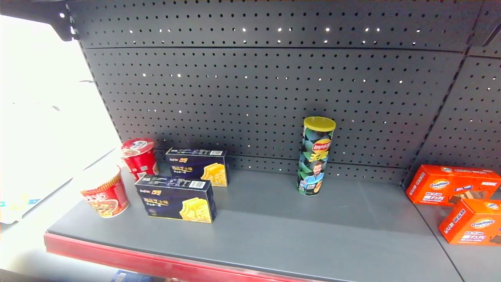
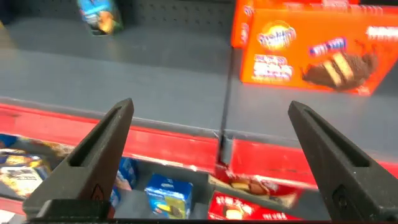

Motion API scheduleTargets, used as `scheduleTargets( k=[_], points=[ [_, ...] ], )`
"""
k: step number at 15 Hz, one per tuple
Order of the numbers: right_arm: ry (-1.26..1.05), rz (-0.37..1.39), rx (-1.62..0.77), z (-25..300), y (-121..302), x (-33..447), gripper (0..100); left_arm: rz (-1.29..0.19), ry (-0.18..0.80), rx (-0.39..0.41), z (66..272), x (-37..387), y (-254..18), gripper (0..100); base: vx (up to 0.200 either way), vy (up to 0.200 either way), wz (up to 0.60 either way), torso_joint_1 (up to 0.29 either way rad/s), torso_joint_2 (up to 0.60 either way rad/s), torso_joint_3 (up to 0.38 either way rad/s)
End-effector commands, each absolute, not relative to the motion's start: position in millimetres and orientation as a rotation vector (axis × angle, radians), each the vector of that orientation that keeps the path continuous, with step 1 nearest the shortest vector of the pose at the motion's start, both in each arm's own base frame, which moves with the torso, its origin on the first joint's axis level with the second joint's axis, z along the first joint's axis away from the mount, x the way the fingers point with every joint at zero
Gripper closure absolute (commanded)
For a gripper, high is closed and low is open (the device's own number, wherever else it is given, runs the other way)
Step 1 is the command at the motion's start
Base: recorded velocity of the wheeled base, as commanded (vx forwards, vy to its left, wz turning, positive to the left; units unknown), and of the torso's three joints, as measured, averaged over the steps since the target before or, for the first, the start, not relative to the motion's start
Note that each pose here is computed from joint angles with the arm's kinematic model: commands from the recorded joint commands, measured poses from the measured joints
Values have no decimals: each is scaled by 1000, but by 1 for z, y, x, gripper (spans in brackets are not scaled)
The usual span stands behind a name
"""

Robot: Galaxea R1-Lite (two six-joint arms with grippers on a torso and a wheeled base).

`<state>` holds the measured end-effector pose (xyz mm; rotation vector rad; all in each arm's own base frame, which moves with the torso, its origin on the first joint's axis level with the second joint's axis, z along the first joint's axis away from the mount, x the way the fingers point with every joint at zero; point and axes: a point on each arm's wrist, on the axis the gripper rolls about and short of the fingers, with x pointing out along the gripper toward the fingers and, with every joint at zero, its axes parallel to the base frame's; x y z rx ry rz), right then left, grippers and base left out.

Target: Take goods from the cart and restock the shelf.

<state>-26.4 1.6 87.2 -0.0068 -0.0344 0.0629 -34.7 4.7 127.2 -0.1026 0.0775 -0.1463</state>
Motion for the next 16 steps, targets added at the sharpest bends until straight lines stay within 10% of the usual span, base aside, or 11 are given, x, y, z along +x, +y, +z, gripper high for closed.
scheduleTargets(
  k=[1, 10, 16],
  points=[
    [18, 204, 72, 174, 3, -6, 0, -150, 77, -96, 137, -34, 5, 100, 0, 0, 0, 0, 0, 0],
    [21, 612, 22, 238, 47, 130, 0, -149, 87, -90, 122, -33, 4, 100, 0, 0, 0, 0, 0, 0],
    [91, 660, -42, 204, 79, 222, 0, -146, 148, -84, 103, -27, 4, 100, 0, 0, 0, 0, 0, 0]
  ],
)
